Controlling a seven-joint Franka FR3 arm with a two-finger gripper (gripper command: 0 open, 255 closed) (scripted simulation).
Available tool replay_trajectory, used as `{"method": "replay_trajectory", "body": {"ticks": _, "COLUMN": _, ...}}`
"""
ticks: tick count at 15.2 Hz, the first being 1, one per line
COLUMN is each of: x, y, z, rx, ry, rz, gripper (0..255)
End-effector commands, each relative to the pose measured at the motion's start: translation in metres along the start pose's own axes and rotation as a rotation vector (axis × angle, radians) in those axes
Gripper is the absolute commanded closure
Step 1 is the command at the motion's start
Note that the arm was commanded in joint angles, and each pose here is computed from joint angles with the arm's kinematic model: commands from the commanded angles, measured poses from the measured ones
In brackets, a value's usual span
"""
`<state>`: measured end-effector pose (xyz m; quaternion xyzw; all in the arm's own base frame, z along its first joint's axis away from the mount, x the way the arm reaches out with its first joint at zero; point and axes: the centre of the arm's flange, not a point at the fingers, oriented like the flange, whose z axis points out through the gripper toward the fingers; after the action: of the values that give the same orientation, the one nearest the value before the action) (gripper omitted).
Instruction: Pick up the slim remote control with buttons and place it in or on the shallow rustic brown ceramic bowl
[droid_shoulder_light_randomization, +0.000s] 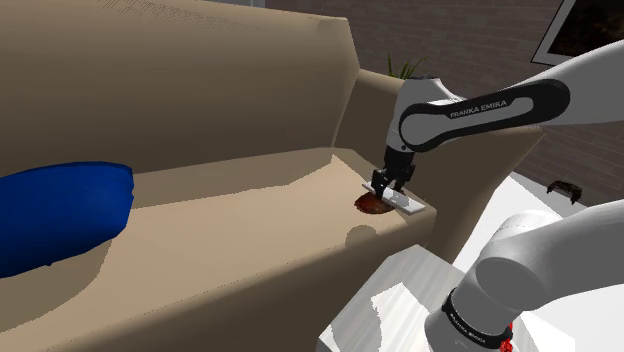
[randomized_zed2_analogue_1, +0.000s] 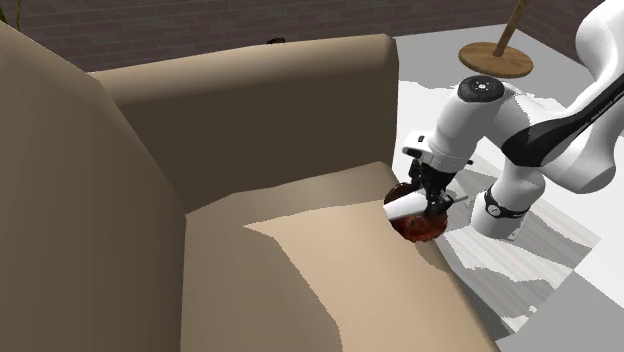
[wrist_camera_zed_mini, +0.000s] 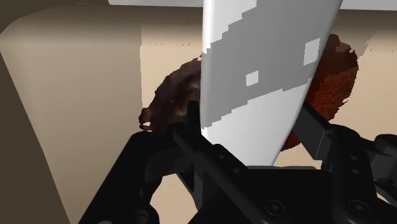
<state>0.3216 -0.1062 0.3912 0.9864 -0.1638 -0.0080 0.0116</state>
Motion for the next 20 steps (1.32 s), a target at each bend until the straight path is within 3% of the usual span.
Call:
{"method": "replay_trajectory", "body": {"ticks": 1, "x": 0.001, "y": 0.0, "z": 0.004, "rx": 0.0, "ry": 0.0, "rz": 0.0, "gripper": 255}}
{"method": "replay_trajectory", "body": {"ticks": 8, "x": 0.001, "y": 0.0, "z": 0.004, "rx": 0.0, "ry": 0.0, "rz": 0.0, "gripper": 255}}
{"method": "replay_trajectory", "body": {"ticks": 9, "x": 0.001, "y": 0.0, "z": 0.004, "rx": 0.0, "ry": 0.0, "rz": 0.0, "gripper": 0}}
{"method": "replay_trajectory", "body": {"ticks": 14, "x": 0.001, "y": 0.0, "z": 0.004, "rx": 0.0, "ry": 0.0, "rz": 0.0, "gripper": 0}}
{"method": "replay_trajectory", "body": {"ticks": 18, "x": 0.001, "y": 0.0, "z": -0.046, "rx": 0.0, "ry": 0.0, "rz": 0.0, "gripper": 0}}
{"method": "replay_trajectory", "body": {"ticks": 20, "x": 0.001, "y": 0.0, "z": -0.046, "rx": 0.0, "ry": 0.0, "rz": 0.0, "gripper": 0}}
